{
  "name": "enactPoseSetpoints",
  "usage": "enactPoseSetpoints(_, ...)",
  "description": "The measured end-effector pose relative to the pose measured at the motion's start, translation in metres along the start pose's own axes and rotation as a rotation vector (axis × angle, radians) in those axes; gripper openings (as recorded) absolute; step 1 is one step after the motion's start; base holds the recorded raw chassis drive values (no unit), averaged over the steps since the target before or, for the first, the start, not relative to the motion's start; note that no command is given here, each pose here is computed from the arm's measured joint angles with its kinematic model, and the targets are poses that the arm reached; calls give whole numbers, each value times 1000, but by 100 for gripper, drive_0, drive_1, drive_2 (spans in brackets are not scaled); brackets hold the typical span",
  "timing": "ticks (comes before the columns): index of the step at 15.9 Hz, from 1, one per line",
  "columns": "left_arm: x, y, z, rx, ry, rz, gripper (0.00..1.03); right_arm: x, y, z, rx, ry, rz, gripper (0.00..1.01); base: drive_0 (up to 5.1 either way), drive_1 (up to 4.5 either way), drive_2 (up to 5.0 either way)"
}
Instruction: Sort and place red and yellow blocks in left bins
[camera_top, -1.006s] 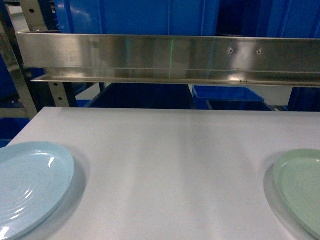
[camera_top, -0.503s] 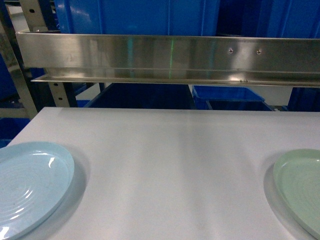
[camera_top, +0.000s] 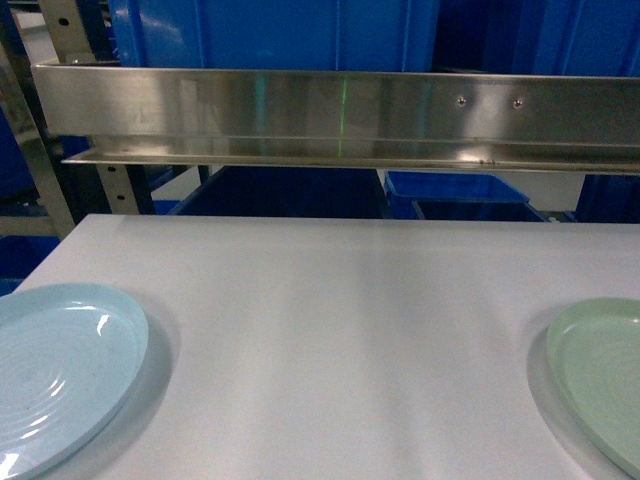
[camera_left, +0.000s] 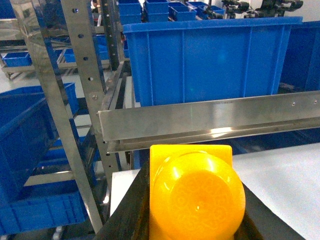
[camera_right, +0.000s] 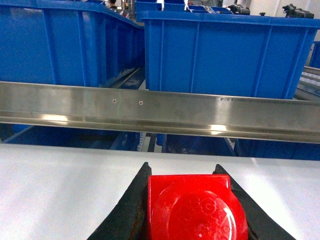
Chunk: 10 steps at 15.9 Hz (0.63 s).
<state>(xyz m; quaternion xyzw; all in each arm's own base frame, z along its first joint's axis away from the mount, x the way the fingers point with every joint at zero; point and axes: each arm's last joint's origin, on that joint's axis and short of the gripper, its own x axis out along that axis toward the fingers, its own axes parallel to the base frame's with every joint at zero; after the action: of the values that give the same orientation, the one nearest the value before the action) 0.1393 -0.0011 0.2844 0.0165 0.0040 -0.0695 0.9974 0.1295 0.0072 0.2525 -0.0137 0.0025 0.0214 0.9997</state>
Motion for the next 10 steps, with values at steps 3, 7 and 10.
enactPoseSetpoints(3,0,0,0,0,0,-2,27,0,0,-1,0,5,-8,28,-430,13,426)
enactPoseSetpoints(7,0,0,0,0,0,1,27,0,0,-1,0,3,-7,28,-415,-18,445)
enactPoseSetpoints(10,0,0,0,1,-3,0,27,0,0,0,0,1,-6,28,-497,248,248)
